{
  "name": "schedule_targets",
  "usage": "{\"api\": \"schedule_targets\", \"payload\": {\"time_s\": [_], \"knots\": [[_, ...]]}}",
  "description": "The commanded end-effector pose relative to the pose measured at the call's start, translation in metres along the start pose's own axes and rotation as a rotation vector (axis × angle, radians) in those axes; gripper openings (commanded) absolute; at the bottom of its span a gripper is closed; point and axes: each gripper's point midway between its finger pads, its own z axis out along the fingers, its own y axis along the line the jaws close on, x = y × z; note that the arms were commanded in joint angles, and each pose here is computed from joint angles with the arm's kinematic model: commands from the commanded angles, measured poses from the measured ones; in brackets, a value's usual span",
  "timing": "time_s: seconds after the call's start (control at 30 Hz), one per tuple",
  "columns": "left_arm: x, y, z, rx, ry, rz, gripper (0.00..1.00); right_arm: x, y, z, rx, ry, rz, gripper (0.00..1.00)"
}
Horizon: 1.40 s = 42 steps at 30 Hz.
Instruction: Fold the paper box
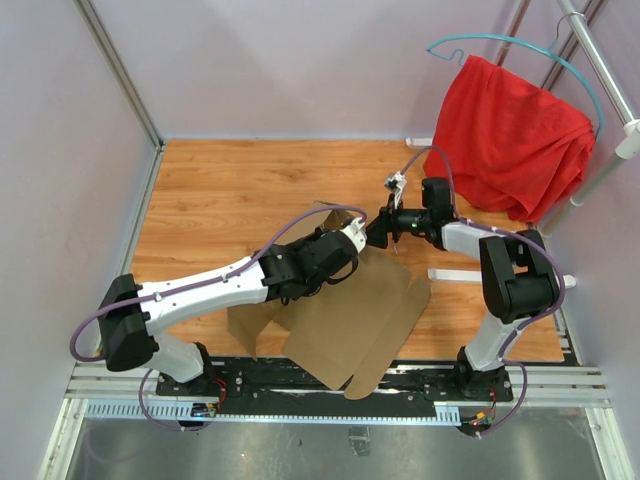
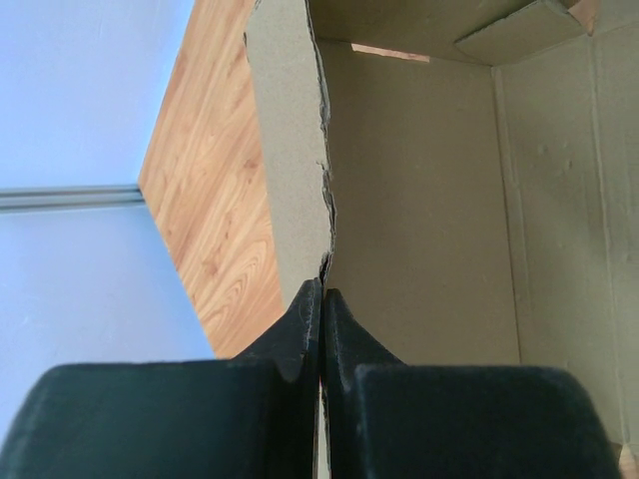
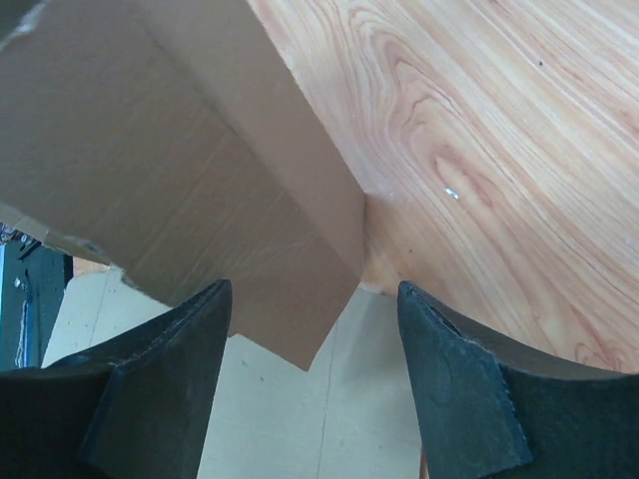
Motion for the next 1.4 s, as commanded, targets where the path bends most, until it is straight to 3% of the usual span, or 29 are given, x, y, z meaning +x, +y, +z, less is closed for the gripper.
{"api": "schedule_targets", "payload": {"time_s": [0.0,0.37,0.7,0.9,1.1,1.23,1.37], "knots": [[-0.008,-0.003,-0.002,0.030,-0.015,-0.030,0.00,-0.029,0.027,0.005,-0.083,-0.092,-0.179,0.69],[-0.006,-0.019,0.001,0.086,0.012,-0.028,0.00,-0.027,0.038,0.028,-0.075,-0.076,-0.322,0.71],[-0.010,-0.025,0.003,0.108,0.014,-0.039,0.00,-0.016,0.045,0.036,-0.090,-0.090,-0.357,0.76],[-0.011,-0.028,0.002,0.121,0.009,-0.046,0.00,-0.026,0.041,0.050,-0.062,-0.128,-0.358,0.74],[-0.014,-0.029,0.001,0.126,0.006,-0.045,0.00,-0.033,0.036,0.059,-0.013,-0.176,-0.332,0.54],[-0.018,-0.032,0.000,0.138,-0.005,-0.048,0.00,-0.028,0.035,0.065,0.029,-0.183,-0.324,0.30],[-0.019,-0.033,0.001,0.131,-0.004,-0.048,0.00,-0.019,0.040,0.075,0.052,-0.181,-0.316,0.13]]}}
